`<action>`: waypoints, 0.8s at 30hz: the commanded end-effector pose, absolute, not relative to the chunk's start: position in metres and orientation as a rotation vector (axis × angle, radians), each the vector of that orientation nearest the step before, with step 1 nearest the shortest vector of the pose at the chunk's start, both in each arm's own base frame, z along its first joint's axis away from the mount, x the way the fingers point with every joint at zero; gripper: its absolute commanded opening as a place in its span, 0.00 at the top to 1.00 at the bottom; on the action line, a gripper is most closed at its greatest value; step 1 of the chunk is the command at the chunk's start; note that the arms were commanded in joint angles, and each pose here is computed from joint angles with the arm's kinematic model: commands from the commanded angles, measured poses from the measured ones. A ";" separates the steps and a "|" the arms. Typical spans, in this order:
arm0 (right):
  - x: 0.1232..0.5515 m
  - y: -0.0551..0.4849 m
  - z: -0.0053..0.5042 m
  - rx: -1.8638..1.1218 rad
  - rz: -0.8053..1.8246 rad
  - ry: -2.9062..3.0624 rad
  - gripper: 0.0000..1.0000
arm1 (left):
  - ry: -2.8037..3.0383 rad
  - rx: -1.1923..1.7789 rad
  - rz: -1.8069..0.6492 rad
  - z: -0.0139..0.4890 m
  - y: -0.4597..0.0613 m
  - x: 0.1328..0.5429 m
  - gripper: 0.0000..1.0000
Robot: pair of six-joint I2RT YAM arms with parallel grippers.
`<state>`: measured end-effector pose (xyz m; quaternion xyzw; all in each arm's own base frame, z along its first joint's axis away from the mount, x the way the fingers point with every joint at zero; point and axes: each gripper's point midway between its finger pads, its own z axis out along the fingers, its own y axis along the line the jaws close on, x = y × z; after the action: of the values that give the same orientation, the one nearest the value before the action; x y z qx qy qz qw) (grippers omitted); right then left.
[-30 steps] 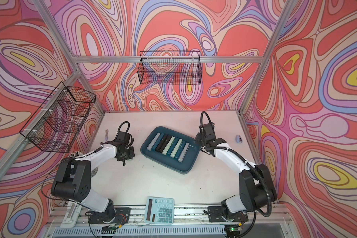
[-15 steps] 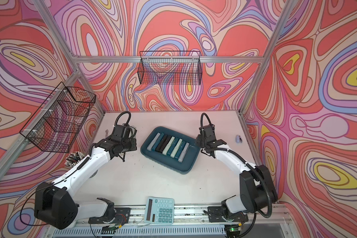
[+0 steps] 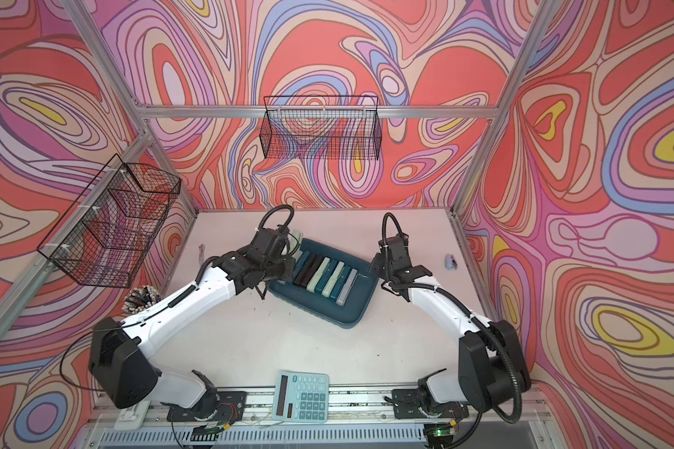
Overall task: Put the pruning pliers into the storage box
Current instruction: Place the pruning pliers in the storage box.
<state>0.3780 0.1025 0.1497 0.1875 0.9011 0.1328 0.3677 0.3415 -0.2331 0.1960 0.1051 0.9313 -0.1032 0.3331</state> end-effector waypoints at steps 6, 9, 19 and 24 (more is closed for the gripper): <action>0.368 0.073 0.175 0.536 0.291 2.244 0.73 | 2.469 0.432 -0.350 0.177 -0.328 0.330 0.87; 0.365 0.066 0.174 0.551 0.295 2.243 0.73 | 2.482 0.472 -0.374 0.169 -0.355 0.323 0.87; 0.362 0.053 0.167 0.586 0.317 2.247 0.73 | 2.576 0.493 -0.395 0.135 -0.390 0.308 0.84; 0.362 0.049 0.167 0.591 0.317 2.245 0.73 | 2.606 0.498 -0.402 0.119 -0.397 0.303 0.84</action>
<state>0.3653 0.0517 0.1652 0.2349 0.8835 0.1223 0.3864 0.3079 -0.3911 0.1228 0.1875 0.9423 -0.1420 0.2383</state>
